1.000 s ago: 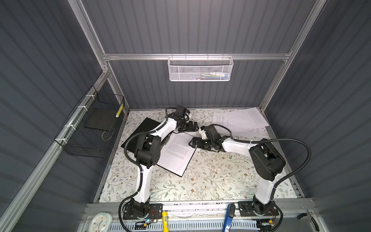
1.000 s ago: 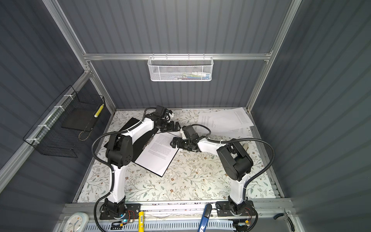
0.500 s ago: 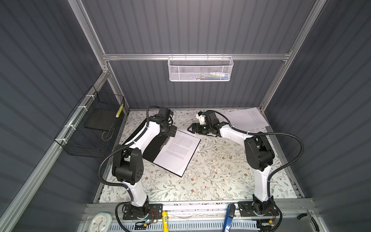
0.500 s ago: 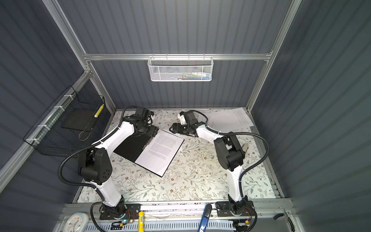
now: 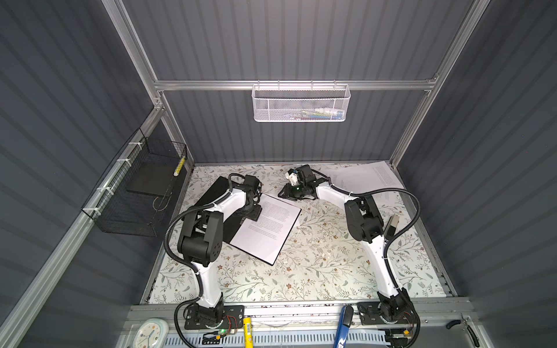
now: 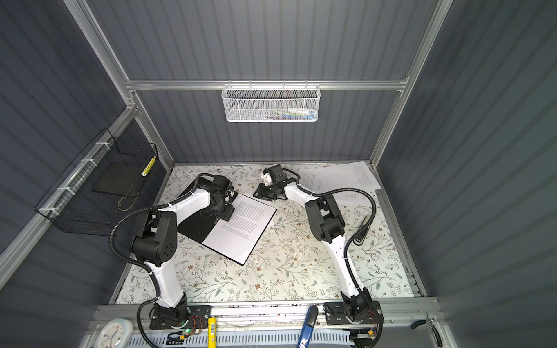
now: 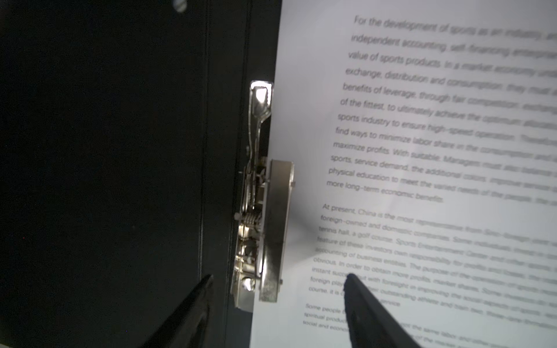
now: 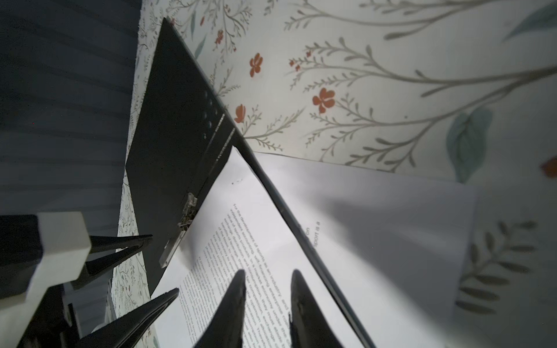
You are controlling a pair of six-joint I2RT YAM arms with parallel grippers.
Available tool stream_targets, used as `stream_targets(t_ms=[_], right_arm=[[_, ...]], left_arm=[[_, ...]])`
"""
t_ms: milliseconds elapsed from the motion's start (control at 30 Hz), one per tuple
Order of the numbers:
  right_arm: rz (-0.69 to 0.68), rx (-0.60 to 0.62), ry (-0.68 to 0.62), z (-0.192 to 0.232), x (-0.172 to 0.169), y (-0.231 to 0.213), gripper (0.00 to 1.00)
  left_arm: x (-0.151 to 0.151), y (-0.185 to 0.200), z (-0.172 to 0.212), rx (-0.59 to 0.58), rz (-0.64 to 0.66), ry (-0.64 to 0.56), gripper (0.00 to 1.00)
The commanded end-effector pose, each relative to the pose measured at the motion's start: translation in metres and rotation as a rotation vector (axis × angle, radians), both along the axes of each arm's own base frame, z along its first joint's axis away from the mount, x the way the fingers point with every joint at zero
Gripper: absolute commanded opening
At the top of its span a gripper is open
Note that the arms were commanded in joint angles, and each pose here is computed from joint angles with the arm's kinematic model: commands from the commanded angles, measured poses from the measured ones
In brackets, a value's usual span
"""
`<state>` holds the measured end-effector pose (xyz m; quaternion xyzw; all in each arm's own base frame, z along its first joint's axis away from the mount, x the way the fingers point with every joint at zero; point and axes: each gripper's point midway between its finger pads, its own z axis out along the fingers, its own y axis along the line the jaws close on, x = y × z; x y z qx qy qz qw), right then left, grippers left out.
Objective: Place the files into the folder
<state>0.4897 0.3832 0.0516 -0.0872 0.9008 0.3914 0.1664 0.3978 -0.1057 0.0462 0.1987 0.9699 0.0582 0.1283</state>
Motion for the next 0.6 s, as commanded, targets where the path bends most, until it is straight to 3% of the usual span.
stream_targets(t_ms=[0, 267, 567], right_arm=[[-0.02, -0.003, 0.021, 0.004, 0.006, 0.0, 0.25], [-0.063, -0.034, 0.052, -0.007, 0.012, -0.006, 0.22], [-0.102, -0.044, 0.097, -0.018, 0.018, -0.013, 0.19]], left_arm=[[0.002, 0.009, -0.002, 0.054, -0.007, -0.005, 0.68], [0.009, 0.016, -0.006, 0.078, 0.008, -0.026, 0.65], [0.011, 0.015, -0.016, 0.08, 0.013, 0.005, 0.48]])
